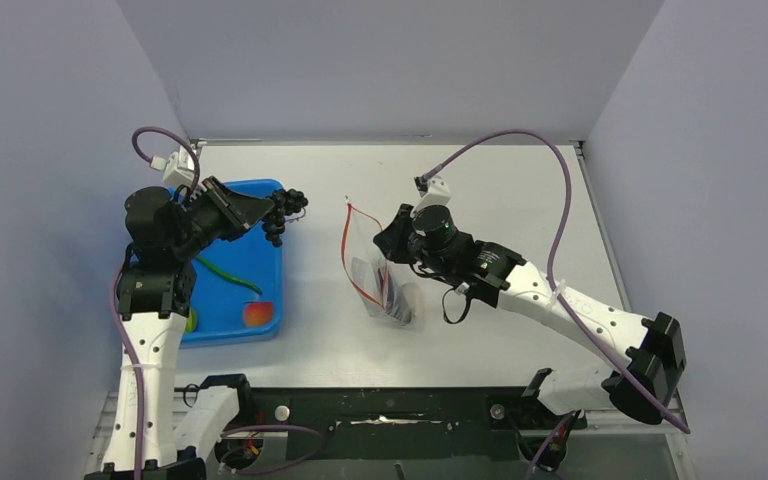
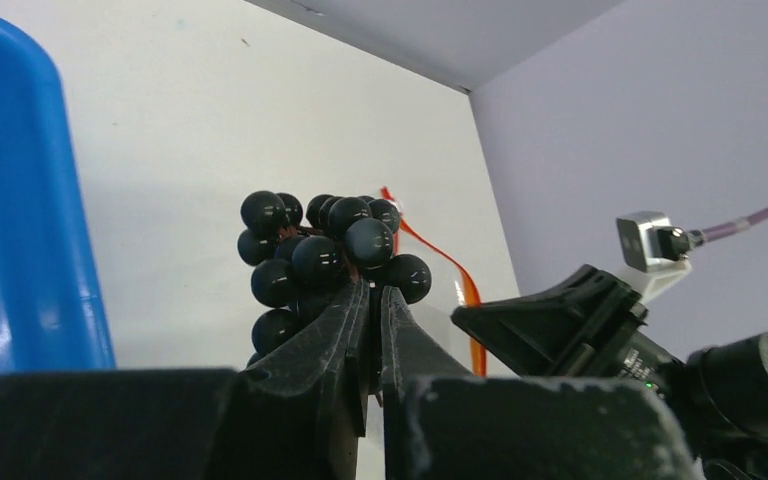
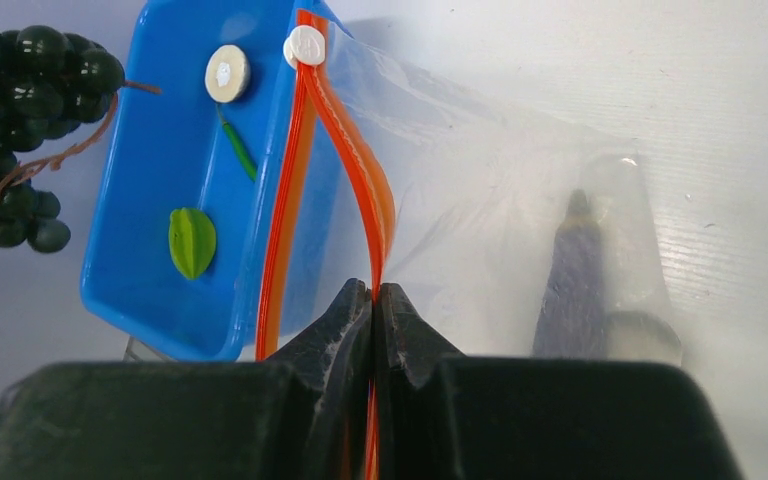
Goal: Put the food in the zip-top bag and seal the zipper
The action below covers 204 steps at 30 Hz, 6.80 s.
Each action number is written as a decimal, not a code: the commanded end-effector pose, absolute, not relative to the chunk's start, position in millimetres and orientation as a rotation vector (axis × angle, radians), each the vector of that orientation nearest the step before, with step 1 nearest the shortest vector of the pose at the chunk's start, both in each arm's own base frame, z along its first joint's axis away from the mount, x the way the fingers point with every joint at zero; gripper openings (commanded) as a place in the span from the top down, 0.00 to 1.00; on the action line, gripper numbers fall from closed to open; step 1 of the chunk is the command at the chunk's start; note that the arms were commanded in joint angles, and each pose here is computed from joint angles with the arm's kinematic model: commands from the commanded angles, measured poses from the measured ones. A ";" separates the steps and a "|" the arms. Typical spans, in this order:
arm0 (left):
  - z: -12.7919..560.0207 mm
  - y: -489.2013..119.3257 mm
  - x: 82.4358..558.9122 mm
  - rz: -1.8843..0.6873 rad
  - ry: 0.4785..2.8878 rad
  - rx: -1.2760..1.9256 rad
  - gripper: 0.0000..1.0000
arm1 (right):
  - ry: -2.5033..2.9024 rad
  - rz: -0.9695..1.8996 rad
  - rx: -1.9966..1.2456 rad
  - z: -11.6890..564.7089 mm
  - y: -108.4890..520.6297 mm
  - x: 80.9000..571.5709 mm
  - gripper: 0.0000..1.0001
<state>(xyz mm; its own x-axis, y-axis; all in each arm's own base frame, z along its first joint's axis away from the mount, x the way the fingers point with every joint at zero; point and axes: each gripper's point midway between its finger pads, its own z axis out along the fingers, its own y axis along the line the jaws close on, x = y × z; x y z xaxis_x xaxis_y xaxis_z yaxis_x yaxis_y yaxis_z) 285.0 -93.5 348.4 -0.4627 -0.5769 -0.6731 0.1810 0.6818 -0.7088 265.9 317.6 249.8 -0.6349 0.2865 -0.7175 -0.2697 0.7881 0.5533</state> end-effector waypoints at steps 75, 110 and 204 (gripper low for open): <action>286.6 -197.5 278.5 -1.045 1.998 -0.244 0.39 | 1.998 0.886 0.005 288.7 322.3 272.8 1.00; 200.9 41.4 346.5 0.601 1.978 -0.151 0.34 | 1.907 0.809 -0.094 314.6 268.4 255.5 1.00; 195.1 81.0 402.8 0.334 1.998 -0.262 1.00 | 1.956 0.863 0.025 281.8 245.4 267.0 1.00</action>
<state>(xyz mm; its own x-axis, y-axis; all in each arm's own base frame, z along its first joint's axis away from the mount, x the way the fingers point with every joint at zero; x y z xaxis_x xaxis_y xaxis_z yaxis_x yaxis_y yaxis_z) 409.2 103.4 158.6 -0.5179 0.0655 -0.8529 -0.3549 0.8907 0.2839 258.0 240.0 262.1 -0.5794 0.2969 -0.7590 -0.3035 0.7857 0.5390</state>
